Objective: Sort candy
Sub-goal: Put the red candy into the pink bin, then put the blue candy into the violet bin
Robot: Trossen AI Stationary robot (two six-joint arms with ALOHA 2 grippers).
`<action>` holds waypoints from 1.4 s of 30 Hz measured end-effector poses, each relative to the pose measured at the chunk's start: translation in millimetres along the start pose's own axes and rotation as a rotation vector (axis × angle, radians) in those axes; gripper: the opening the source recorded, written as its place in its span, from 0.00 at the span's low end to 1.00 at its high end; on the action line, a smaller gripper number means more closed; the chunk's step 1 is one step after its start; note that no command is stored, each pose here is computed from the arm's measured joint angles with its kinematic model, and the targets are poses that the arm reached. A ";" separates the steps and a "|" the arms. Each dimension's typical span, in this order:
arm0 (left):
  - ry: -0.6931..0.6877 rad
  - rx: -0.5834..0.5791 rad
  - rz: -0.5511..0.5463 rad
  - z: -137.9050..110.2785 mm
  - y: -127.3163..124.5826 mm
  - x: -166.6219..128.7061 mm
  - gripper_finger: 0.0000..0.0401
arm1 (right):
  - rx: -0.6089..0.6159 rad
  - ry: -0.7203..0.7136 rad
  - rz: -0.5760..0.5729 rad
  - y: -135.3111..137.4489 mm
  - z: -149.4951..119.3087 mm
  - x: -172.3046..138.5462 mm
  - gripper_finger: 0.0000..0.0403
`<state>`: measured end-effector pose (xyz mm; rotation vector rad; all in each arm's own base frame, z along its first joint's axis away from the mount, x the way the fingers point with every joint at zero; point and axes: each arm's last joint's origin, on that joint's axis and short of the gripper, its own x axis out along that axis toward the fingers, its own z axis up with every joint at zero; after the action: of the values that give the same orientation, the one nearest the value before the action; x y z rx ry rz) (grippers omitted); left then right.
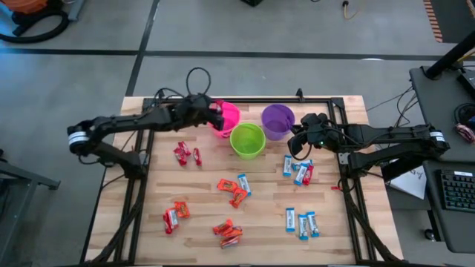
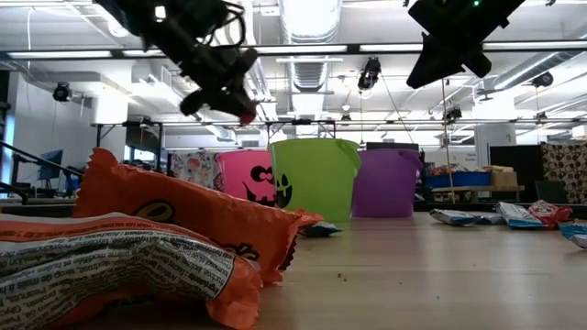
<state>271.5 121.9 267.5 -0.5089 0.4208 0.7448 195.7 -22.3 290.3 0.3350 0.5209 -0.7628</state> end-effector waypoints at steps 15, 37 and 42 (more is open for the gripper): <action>0.179 0.074 0.104 5.1 -9.4 34.2 0.22 | 0.080 0.001 0.003 0.1 -0.1 0.0 0.13; -0.037 0.238 -0.074 61.8 -39.9 -52.2 0.41 | 0.500 0.463 -0.026 6.0 -29.4 29.0 0.30; -0.162 0.223 -0.064 74.4 -33.7 -92.8 0.39 | 0.494 0.651 -0.110 15.5 -49.2 53.3 0.38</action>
<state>247.8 94.3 385.6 -0.2493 0.3297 0.6622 223.3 -18.9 221.6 1.0398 0.9660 -0.8830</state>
